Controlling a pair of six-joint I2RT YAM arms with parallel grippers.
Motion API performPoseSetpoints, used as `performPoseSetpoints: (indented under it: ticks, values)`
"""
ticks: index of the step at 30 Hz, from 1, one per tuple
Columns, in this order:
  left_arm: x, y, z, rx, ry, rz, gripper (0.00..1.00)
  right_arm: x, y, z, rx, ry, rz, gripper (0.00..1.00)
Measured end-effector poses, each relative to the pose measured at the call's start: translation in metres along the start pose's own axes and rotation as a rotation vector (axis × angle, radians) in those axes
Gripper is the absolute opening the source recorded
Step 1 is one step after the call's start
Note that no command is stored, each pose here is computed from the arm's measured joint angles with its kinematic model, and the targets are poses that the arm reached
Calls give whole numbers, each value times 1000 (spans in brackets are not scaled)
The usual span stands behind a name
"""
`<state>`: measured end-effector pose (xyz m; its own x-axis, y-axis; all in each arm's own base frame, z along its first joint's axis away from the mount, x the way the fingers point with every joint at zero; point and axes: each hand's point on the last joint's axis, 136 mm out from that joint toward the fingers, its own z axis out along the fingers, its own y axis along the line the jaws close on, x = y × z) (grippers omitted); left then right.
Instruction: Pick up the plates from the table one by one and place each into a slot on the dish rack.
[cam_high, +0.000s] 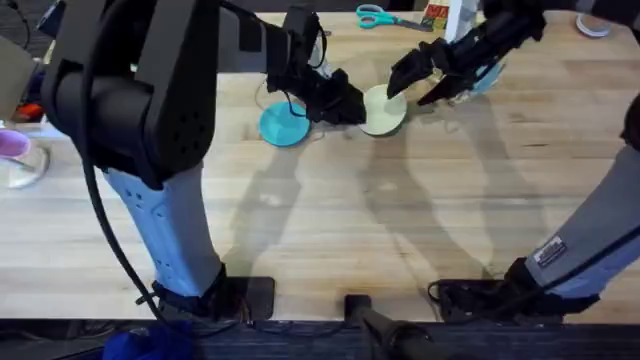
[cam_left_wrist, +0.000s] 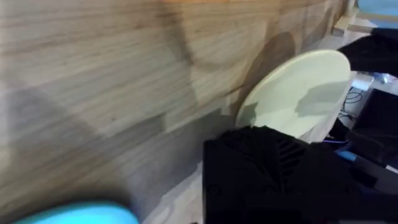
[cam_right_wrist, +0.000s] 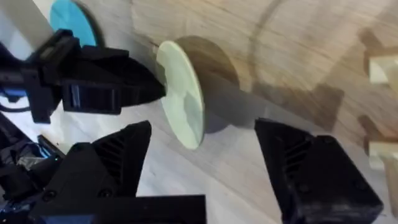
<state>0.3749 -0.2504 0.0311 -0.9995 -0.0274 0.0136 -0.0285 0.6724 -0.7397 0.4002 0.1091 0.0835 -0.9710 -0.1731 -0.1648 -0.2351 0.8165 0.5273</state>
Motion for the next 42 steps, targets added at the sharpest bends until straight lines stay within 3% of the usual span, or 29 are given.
performPoseSetpoints:
  ticks: [11, 22, 28, 31, 35, 42]
  values:
    - [0, 0, 0, 0, 0, 0, 40, -6, 16, 37, -91, 24, -35, 995]
    - [0, 0, 0, 0, 0, 0, 40, -8, 18, 39, -98, 19, -39, 967]
    - [0, 0, 0, 0, 0, 0, 40, -8, 20, 42, -107, 24, -40, 710]
    - [0, 0, 0, 0, 0, 0, 40, -8, 21, 43, -109, 25, -42, 508]
    - [0, 0, -1, 3, 3, -3, 40, -9, 20, 40, -117, 17, -33, 67]
    - [0, 0, -1, 6, 4, -6, 40, -11, 25, 38, -144, 11, -28, 35]
